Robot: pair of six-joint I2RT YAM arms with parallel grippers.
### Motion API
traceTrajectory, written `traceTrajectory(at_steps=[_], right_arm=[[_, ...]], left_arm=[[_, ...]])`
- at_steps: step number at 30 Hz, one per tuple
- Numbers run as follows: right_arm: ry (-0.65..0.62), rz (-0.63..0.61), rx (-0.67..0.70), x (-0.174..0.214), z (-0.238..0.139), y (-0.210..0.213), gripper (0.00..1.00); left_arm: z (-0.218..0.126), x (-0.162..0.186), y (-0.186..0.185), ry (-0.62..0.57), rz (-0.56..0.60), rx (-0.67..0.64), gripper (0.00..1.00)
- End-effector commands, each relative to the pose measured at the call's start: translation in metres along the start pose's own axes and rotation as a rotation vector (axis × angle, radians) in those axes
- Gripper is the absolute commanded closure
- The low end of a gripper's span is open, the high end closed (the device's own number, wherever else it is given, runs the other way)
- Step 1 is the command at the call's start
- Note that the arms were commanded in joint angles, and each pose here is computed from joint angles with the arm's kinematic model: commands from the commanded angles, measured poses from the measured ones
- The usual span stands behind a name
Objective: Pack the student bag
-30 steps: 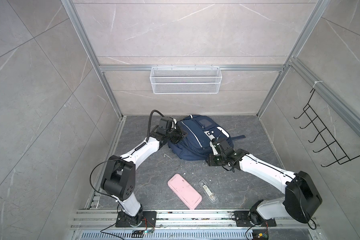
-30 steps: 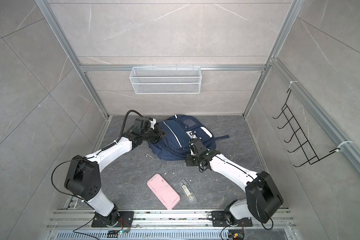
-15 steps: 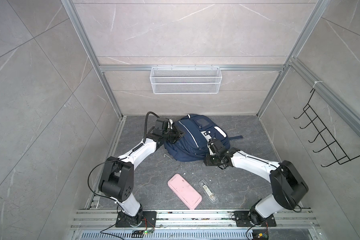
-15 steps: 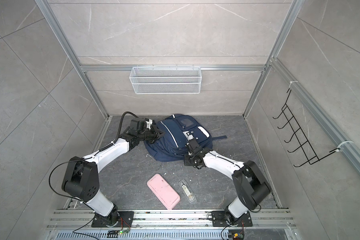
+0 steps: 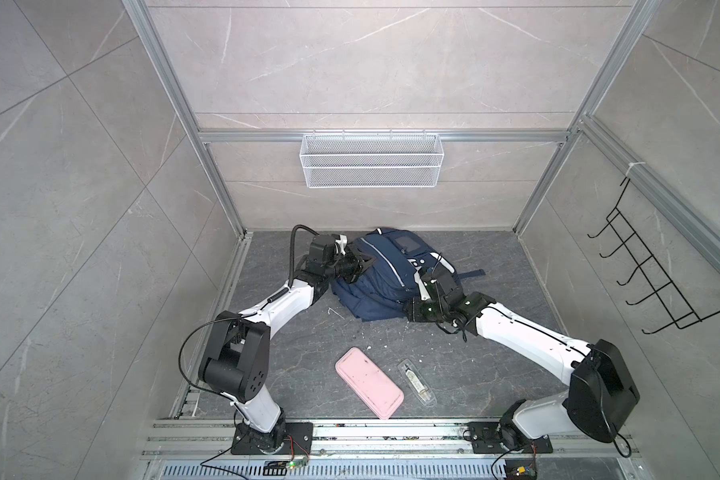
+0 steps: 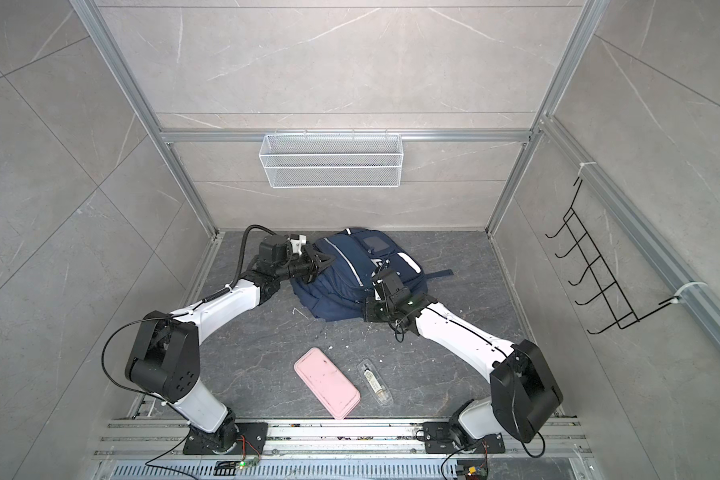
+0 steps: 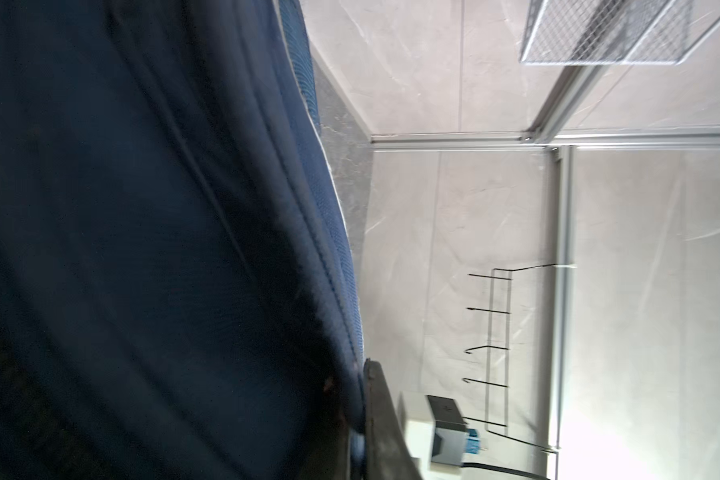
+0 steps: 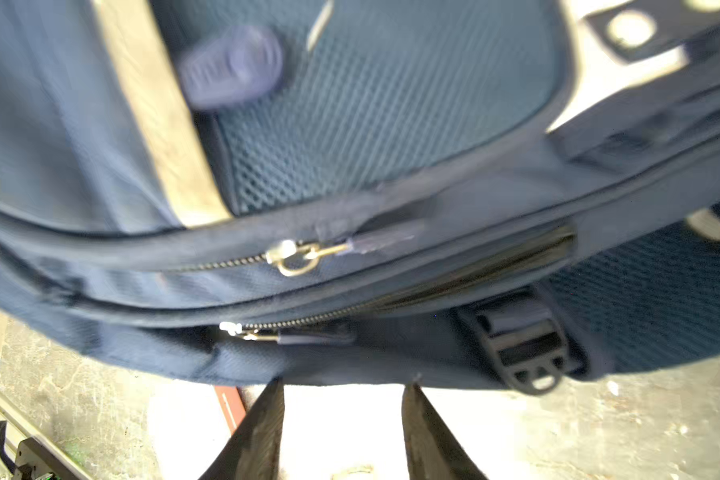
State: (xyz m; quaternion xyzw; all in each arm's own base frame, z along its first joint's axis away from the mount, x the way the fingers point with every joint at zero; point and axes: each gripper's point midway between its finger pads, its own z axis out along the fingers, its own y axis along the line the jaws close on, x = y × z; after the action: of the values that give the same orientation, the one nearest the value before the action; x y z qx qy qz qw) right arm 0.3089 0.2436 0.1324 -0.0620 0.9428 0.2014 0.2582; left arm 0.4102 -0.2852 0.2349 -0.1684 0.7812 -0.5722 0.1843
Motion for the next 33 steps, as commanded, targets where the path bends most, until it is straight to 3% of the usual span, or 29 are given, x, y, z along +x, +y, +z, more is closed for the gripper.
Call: traceTrajectory(at_steps=[1, 6, 15, 19, 26, 33], right_arm=[[0.052, -0.031, 0.028, 0.015, 0.014, 0.003, 0.52], [0.034, -0.046, 0.053, 0.020, 0.008, -0.004, 0.52], [-0.173, -0.122, 0.060, -0.017, -0.043, -0.002, 0.51], [-0.176, -0.151, 0.067, -0.025, -0.035, 0.001, 0.51], [-0.162, -0.172, -0.014, -0.022, -0.016, 0.015, 0.45], [-0.135, -0.193, -0.059, -0.016, -0.002, 0.022, 0.45]], left_arm=[[-0.017, -0.003, -0.083, 0.001, 0.115, 0.276, 1.00], [-0.021, -0.001, -0.084, 0.004, 0.115, 0.283, 1.00], [-0.025, 0.008, -0.060, 0.015, 0.118, 0.232, 1.00], [-0.028, 0.011, -0.058, 0.016, 0.108, 0.241, 1.00], [-0.037, 0.012, -0.093, 0.042, 0.118, 0.321, 1.00], [-0.036, 0.012, -0.093, 0.056, 0.085, 0.347, 1.00]])
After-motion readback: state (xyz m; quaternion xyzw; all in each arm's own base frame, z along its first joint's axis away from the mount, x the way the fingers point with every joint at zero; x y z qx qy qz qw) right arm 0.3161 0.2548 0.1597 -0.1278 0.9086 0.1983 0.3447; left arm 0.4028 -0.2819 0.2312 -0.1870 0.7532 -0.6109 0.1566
